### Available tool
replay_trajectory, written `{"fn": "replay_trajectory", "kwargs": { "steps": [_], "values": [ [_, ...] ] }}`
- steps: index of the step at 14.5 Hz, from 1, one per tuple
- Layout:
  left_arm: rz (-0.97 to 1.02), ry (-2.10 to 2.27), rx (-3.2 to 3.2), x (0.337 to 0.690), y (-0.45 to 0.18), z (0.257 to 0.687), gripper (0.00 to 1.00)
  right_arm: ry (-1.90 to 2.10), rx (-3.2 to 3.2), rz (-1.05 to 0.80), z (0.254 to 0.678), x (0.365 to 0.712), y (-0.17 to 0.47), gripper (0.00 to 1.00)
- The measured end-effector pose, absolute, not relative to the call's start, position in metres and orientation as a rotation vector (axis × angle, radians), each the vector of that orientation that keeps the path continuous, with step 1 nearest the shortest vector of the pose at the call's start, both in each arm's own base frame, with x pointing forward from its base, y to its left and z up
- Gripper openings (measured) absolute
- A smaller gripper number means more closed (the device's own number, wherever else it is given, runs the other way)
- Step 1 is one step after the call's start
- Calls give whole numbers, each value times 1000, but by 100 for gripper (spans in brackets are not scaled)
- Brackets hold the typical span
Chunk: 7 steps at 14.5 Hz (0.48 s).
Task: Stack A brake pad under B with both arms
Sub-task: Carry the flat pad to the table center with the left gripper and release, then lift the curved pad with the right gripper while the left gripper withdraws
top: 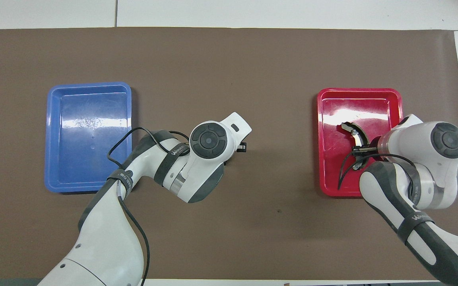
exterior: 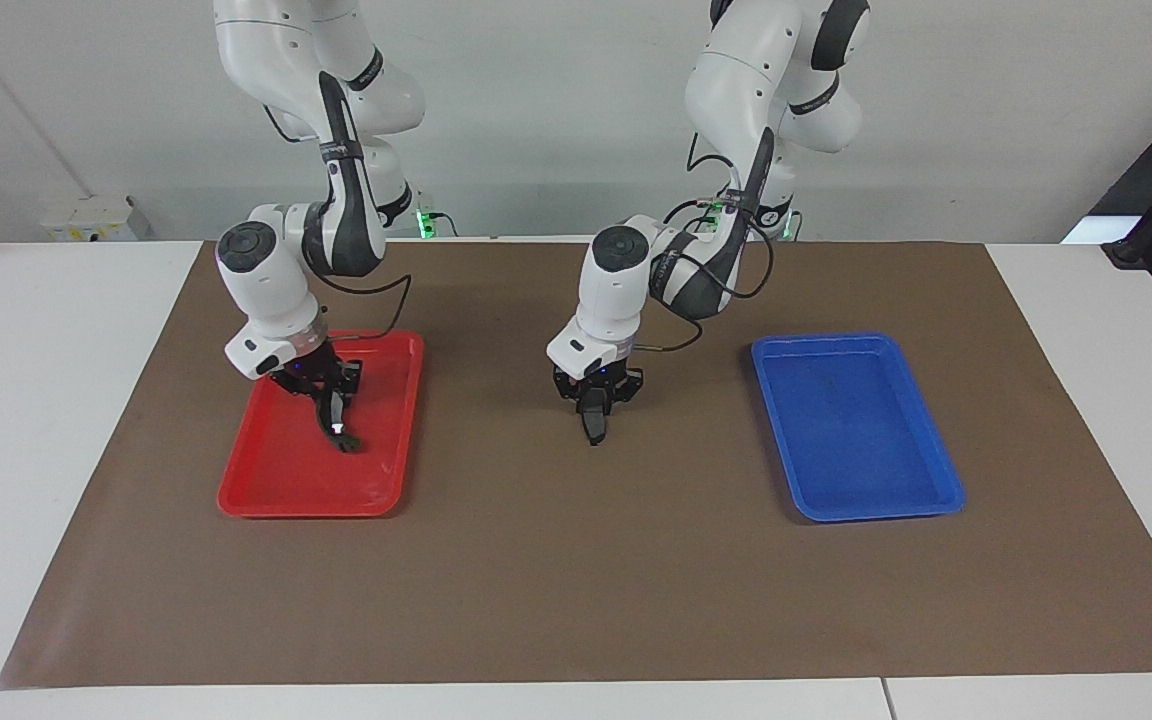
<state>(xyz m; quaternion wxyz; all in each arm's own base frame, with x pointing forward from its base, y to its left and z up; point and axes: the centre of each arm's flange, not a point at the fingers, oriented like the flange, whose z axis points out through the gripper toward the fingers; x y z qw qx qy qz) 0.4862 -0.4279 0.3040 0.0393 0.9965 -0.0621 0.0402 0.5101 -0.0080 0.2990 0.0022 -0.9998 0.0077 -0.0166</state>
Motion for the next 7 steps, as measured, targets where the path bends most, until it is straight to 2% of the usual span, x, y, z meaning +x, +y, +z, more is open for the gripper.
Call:
{"fn": "replay_trajectory", "kwargs": {
  "steps": [3, 7],
  "values": [
    [133, -98, 3062, 509, -395, 329, 97, 137, -3130, -22, 325, 528, -7, 42],
    [-4, 38, 3127, 538, -298, 391, 100, 155, -3125, 60, 384, 554, 19, 42]
  ]
}}
